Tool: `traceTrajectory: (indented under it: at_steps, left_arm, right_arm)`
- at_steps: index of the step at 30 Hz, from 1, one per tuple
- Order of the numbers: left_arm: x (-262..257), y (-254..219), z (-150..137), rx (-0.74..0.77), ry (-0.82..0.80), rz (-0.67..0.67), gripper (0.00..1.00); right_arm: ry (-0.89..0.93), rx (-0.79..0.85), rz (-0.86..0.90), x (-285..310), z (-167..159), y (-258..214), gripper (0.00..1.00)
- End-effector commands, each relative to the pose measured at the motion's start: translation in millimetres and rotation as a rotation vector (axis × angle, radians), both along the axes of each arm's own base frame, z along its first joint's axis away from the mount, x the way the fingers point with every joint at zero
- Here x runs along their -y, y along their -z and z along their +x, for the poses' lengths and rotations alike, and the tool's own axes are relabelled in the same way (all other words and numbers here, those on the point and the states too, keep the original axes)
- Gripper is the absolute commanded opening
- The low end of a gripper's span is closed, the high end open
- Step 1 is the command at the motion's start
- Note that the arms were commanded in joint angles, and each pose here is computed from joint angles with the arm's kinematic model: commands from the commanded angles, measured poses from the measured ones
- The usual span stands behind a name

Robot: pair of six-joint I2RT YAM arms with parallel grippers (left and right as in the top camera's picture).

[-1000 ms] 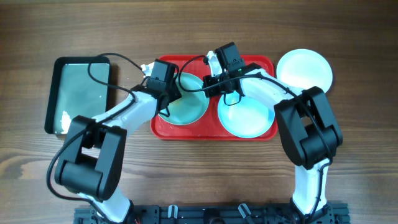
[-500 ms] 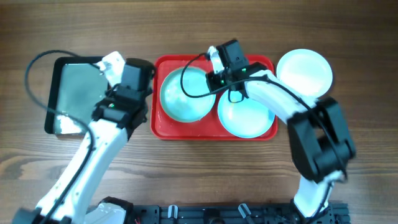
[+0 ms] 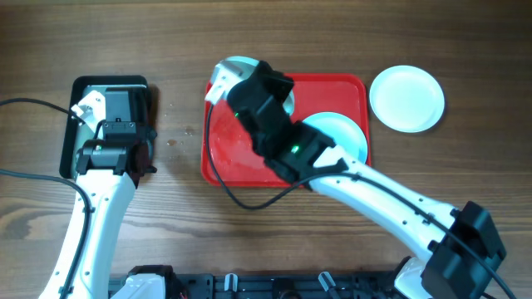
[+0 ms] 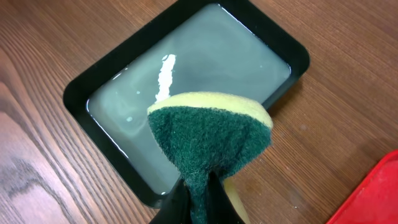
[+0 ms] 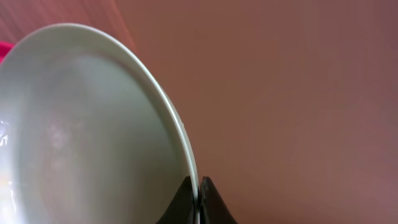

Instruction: Clean dirty plates on tray and stack at the side

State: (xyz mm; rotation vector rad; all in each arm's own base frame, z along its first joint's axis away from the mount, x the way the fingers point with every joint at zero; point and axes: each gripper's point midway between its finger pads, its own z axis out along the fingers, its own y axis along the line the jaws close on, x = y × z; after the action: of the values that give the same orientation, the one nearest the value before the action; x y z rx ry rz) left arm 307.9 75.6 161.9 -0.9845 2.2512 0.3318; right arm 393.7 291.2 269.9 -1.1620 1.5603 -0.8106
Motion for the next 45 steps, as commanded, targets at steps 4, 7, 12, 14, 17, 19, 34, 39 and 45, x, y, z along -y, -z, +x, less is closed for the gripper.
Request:
traceTrajectory:
  at_steps: [4, 7, 12, 14, 17, 19, 34, 39, 45]
  left_arm:
    - [1, -1, 0, 0.016, -0.002, -0.029, 0.04]
    - [1, 0, -1, 0.011, -0.002, -0.029, 0.04]
    - [1, 0, -1, 0.011, -0.002, -0.028, 0.04]
    - [1, 0, -1, 0.011, -0.002, -0.028, 0.04]
    - [1, 0, -1, 0.011, -0.002, -0.029, 0.04]
    - [3, 0, -1, 0.012, 0.002, -0.035, 0.04]
    - [3, 0, 0, 0.016, 0.001, -0.034, 0.04]
    - [3, 0, 0, 0.014, 0.002, -0.035, 0.04]
    - [8, 1, 4, 0.026, 0.021, -0.067, 0.04]
  right_arm:
    - [0.046, 0.183, -0.287, -6, -23, -50, 0.04]
    - [0.055, 0.213, -0.261, -10, -27, -59, 0.04]
    - [0.103, 0.211, -0.014, -7, -23, -58, 0.04]
    - [0.116, 0.115, 0.235, -4, -13, -32, 0.04]
    - [-0.107, -0.309, 0.267, -19, -16, 54, 0.04]
    - [-0.060, -0.441, 0.420, -7, -11, 72, 0.04]
    - [0.352, -0.624, 0.948, 132, 41, 82, 0.04]
    - [0.672, -0.607, 1.318, 257, 67, 96, 0.04]
    - [0.970, -0.535, 1.488, 380, 41, 113, 0.04]
